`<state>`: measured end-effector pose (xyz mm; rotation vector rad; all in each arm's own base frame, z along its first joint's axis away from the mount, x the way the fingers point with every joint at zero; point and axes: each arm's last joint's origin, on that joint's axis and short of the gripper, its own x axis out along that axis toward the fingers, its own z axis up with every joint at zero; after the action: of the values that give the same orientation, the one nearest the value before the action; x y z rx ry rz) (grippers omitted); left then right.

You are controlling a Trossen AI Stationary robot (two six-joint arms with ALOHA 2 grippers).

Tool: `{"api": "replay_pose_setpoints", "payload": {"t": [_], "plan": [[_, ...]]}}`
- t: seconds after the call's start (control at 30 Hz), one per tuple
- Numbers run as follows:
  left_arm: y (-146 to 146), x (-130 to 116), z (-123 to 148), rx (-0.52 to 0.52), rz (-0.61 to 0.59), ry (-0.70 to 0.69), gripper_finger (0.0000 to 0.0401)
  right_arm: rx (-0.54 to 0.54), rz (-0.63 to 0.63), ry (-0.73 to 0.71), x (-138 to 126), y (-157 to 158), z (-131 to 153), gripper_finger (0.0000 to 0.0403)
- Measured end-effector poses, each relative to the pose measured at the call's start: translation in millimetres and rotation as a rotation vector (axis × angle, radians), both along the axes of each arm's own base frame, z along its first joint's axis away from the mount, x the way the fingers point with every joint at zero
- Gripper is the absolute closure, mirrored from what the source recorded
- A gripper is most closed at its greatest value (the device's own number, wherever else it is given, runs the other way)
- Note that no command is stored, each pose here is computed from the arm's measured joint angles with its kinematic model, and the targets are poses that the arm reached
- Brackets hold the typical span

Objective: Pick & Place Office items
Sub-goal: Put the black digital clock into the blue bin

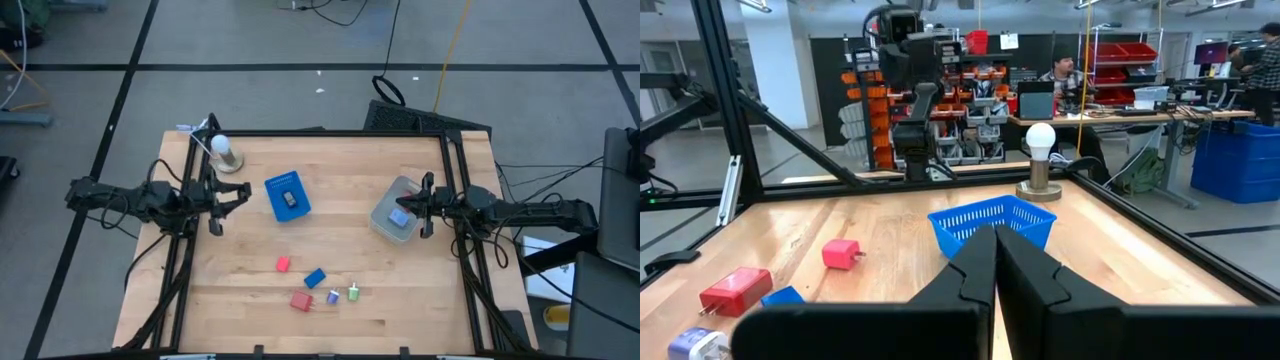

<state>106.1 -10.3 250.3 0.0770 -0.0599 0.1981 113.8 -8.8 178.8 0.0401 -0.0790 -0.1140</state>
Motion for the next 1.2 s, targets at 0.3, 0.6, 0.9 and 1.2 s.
{"api": "replay_pose_setpoints", "payload": {"t": [0.3, 0.6, 0.9, 1.2], "plan": [[2, -4, -30, -0.055, 0.028, -0.046, 0.0256, 0.0, 0.0, 0.0, 0, 0, 0, 0.0399], [1, -2, -50, -0.038, 0.03, -0.05, 0.0256, 0.0, 0.0, 0.0, 0, 0, 0, 0.0399], [1, -2, -50, -0.035, 0.03, -0.057, 0.0256, 0.0, 0.0, 0.0, 0, 0, 0, 0.0399], [3, -3, -35, -0.055, 0.055, -0.131, 0.0256, 0.0, 0.0, 0.0, 0, 0, 0, 0.0399]]}}
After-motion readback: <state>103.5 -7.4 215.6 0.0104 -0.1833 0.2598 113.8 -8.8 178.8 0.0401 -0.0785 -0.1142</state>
